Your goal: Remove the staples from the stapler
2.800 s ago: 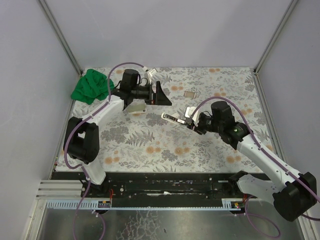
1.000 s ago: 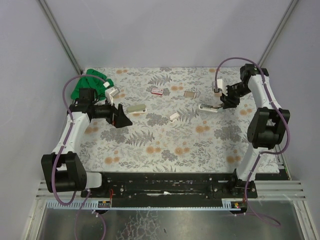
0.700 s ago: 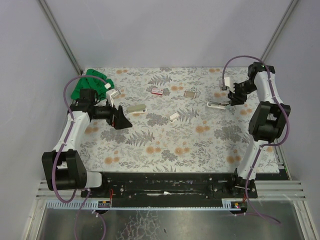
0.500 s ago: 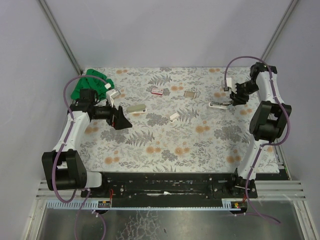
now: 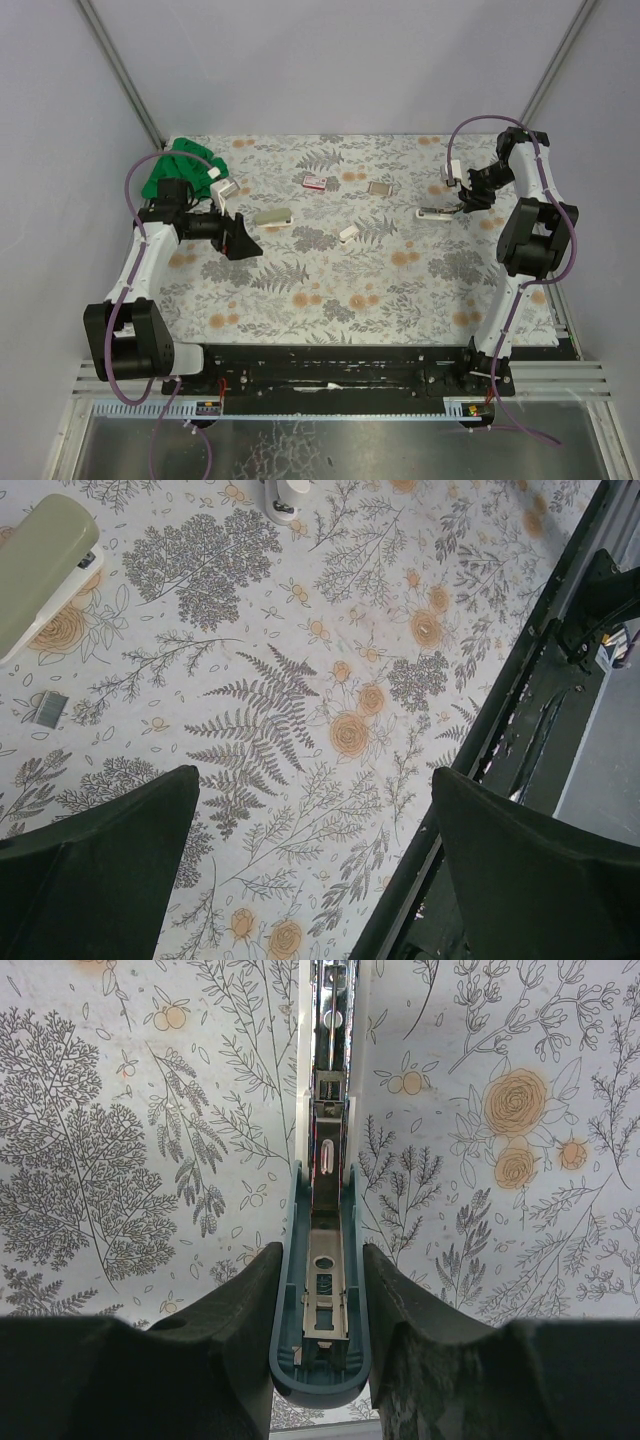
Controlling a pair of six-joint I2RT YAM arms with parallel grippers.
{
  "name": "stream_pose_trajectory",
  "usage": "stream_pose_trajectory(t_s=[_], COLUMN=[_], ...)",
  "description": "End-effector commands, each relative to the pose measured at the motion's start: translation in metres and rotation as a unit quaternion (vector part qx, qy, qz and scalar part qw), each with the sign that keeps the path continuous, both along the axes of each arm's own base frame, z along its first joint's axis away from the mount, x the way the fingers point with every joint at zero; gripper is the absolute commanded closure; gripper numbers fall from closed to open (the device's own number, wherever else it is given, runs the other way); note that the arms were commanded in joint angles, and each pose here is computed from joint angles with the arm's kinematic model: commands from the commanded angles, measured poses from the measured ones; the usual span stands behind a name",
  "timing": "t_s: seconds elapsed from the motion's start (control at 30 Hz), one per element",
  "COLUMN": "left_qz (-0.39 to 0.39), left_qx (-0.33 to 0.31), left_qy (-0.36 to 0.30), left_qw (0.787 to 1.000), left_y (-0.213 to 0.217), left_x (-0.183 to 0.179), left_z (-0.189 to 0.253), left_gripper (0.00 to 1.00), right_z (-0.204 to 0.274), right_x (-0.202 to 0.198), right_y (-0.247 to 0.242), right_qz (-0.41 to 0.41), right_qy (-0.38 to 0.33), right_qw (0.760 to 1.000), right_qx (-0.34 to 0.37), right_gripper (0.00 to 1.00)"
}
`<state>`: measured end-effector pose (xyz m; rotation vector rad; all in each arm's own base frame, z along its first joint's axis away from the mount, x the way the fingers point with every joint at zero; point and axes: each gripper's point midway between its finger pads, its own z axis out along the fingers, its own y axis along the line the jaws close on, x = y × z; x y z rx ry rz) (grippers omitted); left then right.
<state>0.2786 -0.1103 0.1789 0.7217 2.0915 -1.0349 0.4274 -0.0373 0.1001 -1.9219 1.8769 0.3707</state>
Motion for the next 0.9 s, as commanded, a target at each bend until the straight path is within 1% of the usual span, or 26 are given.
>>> stream_pose_trajectory(t_s=[0.0, 0.5, 0.87], left_qz=[-0.007, -0.005, -0.005], left_qx=[-0.012, -0.019, -0.021], left_qy=[0.005, 0.013, 0.015], left_qw=[1.000, 1.000, 1.000], left_y=[0.000, 0.002, 0.002], left_x=[-0.003, -0.002, -0.001], left_z=[-0.001, -0.004, -0.005], left_gripper=[0.00, 0.00, 0.00], right_z=[0.003, -0.019, -0.023], right_x=[-0.003, -0.006, -0.007], right_y=[0.004, -0.002, -0.003], right_qz=[0.017, 0.015, 0.013], right_qy=[-0.005, 0.014, 0.019], right_qw=[1.000, 1.000, 1.000], right_qx=[0.001, -0.012, -0.014], right_gripper=[1.00, 1.00, 1.00])
